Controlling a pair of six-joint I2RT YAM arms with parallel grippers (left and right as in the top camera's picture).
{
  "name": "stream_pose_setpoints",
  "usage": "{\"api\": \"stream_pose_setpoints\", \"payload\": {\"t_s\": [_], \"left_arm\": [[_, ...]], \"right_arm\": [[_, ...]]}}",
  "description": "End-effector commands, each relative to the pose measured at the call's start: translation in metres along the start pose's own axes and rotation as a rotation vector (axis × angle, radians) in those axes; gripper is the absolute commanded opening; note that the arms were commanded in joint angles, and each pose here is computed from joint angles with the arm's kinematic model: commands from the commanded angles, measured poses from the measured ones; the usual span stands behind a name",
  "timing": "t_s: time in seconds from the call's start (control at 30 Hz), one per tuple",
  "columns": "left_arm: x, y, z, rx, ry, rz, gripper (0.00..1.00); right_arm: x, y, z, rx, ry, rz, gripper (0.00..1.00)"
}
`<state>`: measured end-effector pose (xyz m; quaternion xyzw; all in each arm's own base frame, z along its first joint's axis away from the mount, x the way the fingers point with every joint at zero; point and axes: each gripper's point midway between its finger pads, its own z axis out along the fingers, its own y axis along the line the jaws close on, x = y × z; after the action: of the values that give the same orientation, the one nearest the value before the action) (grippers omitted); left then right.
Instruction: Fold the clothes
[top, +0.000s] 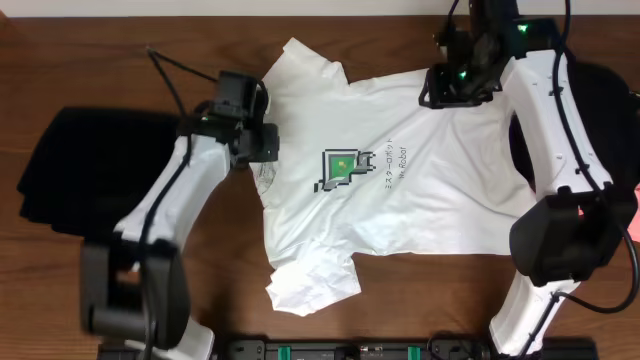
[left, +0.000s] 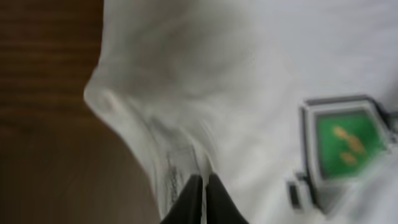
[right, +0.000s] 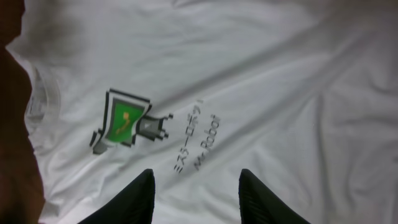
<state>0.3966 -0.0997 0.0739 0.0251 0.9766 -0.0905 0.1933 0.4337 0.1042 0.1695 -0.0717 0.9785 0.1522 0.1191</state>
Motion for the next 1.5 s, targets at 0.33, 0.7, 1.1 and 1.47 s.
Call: {"api": "stream_pose_setpoints", "payload": {"t_s": [0.33, 0.7, 1.1, 1.47], "left_arm": [[-0.003, 0.064, 0.067, -0.068, 0.007, -0.071, 0.06], [-0.037, 0.078, 0.108, -0.073, -0.151, -0.058, 0.06], [-0.069, 0.089, 0.087, -0.098, -0.221, -0.077, 0.06], [-0.065, 0.102, 0.077, -0.112, -0.203, -0.104, 0.06]], "right_arm": [[0.002, 0.005, 0.004, -0.001, 0.019, -0.004, 0.41], [0.004, 0.016, 0.007, -0.006, 0.026, -0.029, 0.40], [0.012, 0.050, 0.019, 0.026, 0.051, -0.133, 0.41], [0.073, 0.092, 0.125, -0.065, 0.307, -0.200, 0.08]]}}
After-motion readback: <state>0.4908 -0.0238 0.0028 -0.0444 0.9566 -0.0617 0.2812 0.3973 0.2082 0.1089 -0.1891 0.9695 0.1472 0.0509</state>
